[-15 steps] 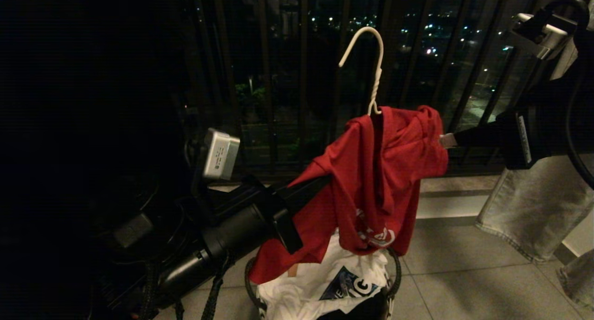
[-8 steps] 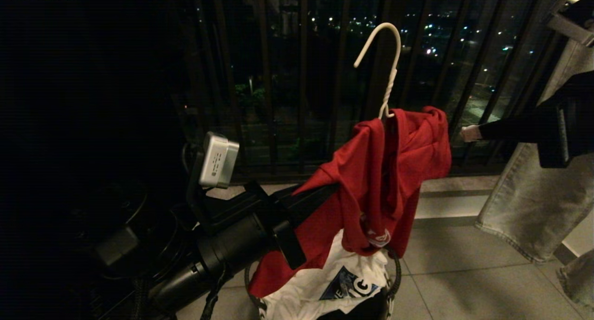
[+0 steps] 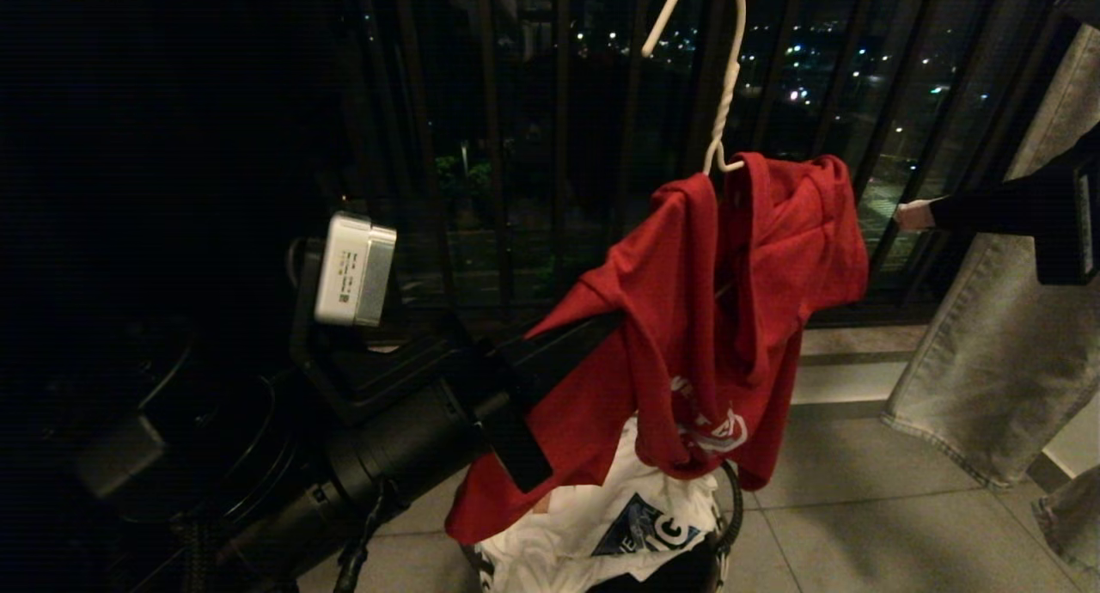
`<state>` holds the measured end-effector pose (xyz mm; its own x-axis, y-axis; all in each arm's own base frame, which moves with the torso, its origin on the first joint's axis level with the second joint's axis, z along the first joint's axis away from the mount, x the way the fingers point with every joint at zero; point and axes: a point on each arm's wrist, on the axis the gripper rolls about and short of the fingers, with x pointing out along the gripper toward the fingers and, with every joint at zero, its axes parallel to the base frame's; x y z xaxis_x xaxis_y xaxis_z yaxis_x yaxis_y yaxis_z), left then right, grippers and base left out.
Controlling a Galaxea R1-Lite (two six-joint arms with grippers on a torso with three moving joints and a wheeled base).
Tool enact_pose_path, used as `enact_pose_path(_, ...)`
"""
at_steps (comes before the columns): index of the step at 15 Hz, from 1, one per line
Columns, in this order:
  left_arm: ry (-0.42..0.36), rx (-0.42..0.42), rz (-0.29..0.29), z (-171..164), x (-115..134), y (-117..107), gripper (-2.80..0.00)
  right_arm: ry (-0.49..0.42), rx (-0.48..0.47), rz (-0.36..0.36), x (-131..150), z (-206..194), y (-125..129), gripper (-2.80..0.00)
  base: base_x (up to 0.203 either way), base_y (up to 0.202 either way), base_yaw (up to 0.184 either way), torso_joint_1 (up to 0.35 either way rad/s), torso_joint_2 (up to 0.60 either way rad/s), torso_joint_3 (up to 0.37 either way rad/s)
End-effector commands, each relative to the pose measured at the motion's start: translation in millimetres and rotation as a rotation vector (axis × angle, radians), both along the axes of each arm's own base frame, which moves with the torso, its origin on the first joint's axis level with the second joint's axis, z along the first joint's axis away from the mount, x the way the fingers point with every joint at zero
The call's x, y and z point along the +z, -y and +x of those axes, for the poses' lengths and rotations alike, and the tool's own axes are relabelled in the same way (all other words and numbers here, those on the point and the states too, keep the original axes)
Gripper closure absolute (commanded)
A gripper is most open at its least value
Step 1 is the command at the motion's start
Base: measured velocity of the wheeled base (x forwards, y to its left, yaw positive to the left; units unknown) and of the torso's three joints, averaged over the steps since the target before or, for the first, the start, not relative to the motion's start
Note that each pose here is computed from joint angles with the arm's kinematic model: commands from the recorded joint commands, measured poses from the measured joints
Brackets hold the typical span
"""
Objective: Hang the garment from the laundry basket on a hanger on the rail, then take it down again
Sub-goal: Hang the clothes on the clothes rack, then hang the clothes rack on the clothesline
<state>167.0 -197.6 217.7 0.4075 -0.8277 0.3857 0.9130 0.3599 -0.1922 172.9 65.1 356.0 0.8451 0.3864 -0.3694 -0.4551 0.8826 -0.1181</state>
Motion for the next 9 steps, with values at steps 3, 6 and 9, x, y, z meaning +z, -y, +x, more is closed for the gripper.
enact_pose_path(3, 0.013, -0.016, -0.018, -9, 9, -5, 0.0, 0.02, -0.017, -0.019, 5, 12, -2, 0.0, 0.0, 0.0, 0.0, 0.0, 0.0, 0.0)
enact_pose_path(6, -0.032, -0.042, -0.018, -12, 10, -5, 0.0, -0.008, 0.023, -0.119, 10, 2, 2, 0.0, 0.0, 0.0, 0.0, 0.0, 0.0, 0.0)
enact_pose_path(9, -0.037, -0.063, -0.005, -12, 7, -4, 0.0, -0.014, 0.112, -0.3, 11, -9, 6, 0.0, 0.0, 0.0, 0.0, 0.0, 0.0, 0.0)
